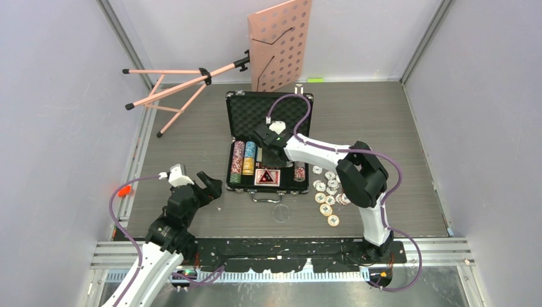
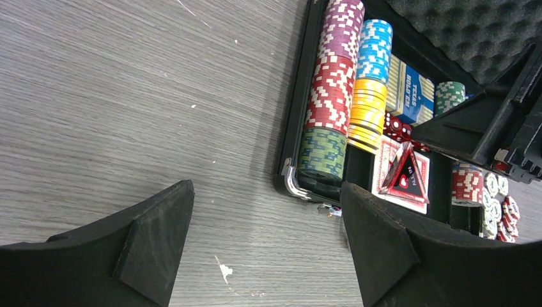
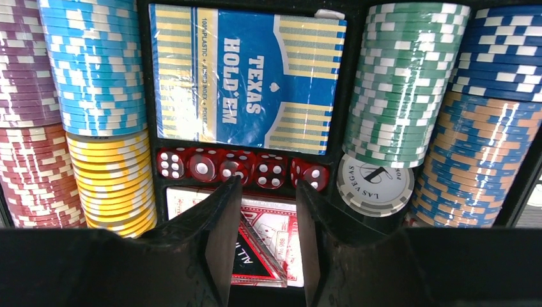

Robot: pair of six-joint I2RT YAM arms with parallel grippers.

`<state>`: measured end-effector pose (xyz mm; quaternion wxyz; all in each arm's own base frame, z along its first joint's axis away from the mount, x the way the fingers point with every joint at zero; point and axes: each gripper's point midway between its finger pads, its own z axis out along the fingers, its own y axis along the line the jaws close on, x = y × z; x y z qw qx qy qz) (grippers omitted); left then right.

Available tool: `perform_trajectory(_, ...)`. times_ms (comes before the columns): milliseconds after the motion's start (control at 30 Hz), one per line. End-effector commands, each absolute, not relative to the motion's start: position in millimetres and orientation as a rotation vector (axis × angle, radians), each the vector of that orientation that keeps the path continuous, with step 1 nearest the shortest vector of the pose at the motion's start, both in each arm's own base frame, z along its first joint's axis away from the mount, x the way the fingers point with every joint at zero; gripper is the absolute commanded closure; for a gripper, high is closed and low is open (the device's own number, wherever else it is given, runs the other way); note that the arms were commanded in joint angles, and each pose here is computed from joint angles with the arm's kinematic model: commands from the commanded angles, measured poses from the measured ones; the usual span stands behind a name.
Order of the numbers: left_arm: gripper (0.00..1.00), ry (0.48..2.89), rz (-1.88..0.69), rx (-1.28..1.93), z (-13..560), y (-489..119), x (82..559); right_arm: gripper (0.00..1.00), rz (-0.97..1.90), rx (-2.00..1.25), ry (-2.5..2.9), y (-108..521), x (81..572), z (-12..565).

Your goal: Pack up texas hold em set

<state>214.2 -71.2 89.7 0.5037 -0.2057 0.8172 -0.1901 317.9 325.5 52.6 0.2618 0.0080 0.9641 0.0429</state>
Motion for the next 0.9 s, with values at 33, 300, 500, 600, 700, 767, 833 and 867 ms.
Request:
perform_trajectory(33,0.13,1.928,-0.483,-0.471,100.7,-74.5,220.0,0.57,0.141,0.04,2.542,325.6,327.3,89.5)
perform_trajectory(300,0.13,1.93,-0.483,-0.467,100.4,-75.1,220.3,0.33,0.214,-0.036,2.561,313.6,290.6,109.0)
perform_trajectory(500,0.13,1.936,-0.486,-0.462,99.7,-76.3,220.4,0.12,0.193,-0.121,2.595,297.8,230.4,108.7)
perform_trajectory(600,0.13,1.936,-0.489,-0.459,100.0,-76.9,220.6,0.06,0.195,-0.126,2.614,300.7,196.7,106.3)
perform_trajectory(700,0.13,1.937,-0.493,-0.455,100.0,-77.9,220.4,0.05,0.199,-0.126,2.637,299.9,173.2,97.6)
perform_trajectory(767,0.13,1.94,-0.494,-0.453,99.6,-78.2,220.5,0.05,0.212,-0.119,2.651,302.8,159.7,90.2)
perform_trajectory(833,0.13,1.942,-0.496,-0.45,99.5,-78.8,220.6,0.04,0.209,-0.122,2.661,303.3,153.5,82.8)
perform_trajectory(867,0.13,1.943,-0.496,-0.45,99.5,-78.9,220.6,0.04,0.194,-0.127,2.668,302.3,151.8,77.6)
